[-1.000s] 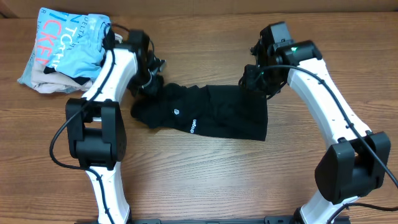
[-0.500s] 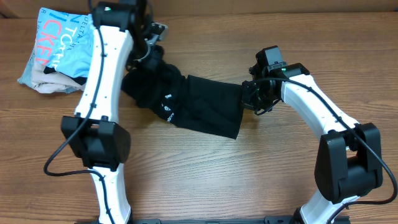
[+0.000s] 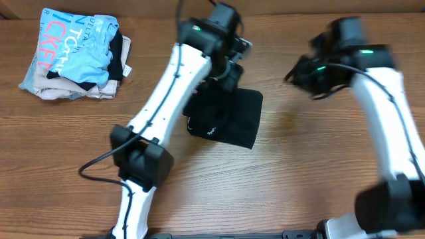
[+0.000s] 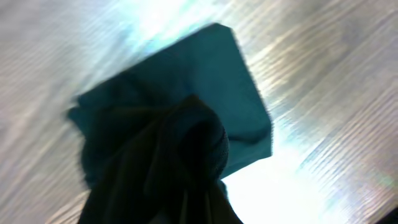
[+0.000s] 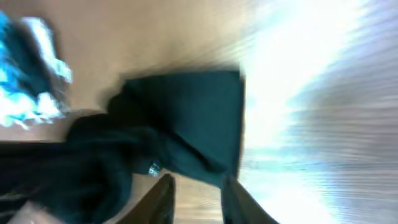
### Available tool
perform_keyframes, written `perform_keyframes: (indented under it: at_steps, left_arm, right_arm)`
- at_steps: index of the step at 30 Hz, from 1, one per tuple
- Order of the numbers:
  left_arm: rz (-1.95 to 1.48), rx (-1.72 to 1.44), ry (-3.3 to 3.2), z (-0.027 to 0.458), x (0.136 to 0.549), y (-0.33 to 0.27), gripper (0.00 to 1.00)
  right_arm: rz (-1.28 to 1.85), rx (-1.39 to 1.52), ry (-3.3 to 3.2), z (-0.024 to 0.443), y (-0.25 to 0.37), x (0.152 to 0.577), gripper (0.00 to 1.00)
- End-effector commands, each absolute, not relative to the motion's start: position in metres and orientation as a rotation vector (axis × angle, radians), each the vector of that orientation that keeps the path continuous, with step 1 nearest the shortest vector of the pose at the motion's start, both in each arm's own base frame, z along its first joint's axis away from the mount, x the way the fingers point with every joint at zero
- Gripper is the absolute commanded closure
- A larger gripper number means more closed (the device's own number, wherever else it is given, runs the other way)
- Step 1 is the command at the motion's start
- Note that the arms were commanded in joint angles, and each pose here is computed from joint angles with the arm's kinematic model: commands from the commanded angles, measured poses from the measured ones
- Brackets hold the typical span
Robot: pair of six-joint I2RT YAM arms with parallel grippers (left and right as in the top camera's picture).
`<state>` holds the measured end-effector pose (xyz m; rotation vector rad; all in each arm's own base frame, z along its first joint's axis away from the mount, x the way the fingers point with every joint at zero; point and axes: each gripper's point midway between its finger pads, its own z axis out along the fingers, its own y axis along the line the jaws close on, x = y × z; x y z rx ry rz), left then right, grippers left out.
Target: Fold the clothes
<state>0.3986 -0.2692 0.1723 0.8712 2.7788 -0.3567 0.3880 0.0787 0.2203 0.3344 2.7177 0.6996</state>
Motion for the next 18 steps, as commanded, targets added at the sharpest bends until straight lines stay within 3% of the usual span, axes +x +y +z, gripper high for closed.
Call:
perform_keyframes:
  at_steps: [1,5,8,11,12,13,18]
  left_arm:
    - [-0.398,0.88,2.829,0.148,0.388,-0.3,0.9]
    - [-0.45,0.945,2.869,0.119,0.372,-0.33,0.76]
    - [-0.539,1.002,2.859,0.106,0.362,-0.355,0.57]
    - [-0.545,0.99,2.831,0.103,0.364,-0.368,0.12]
    - [-0.55,0.987,2.815,0.104,0.367,-0.37,0.05]
    - [-0.558,0.978,2.793,0.11,0.371,-0.373,0.0]
    - [-0.595,0.903,2.697,0.148,0.394,-0.373,0.0]
  right_arm:
    - [0.666,0.288,2.542,0.287,0.053,0.378,0.65]
    - [0.631,0.34,2.496,0.302,0.032,0.37,0.64]
    - [0.623,0.373,2.499,0.3,0.024,0.368,0.62]
    - [0.614,0.373,2.502,0.3,0.019,0.367,0.62]
    - [0.614,0.373,2.5,0.3,0.019,0.367,0.61]
    - [0.614,0.372,2.498,0.3,0.019,0.367,0.6]
    - [0.612,0.367,2.499,0.3,0.019,0.367,0.53]
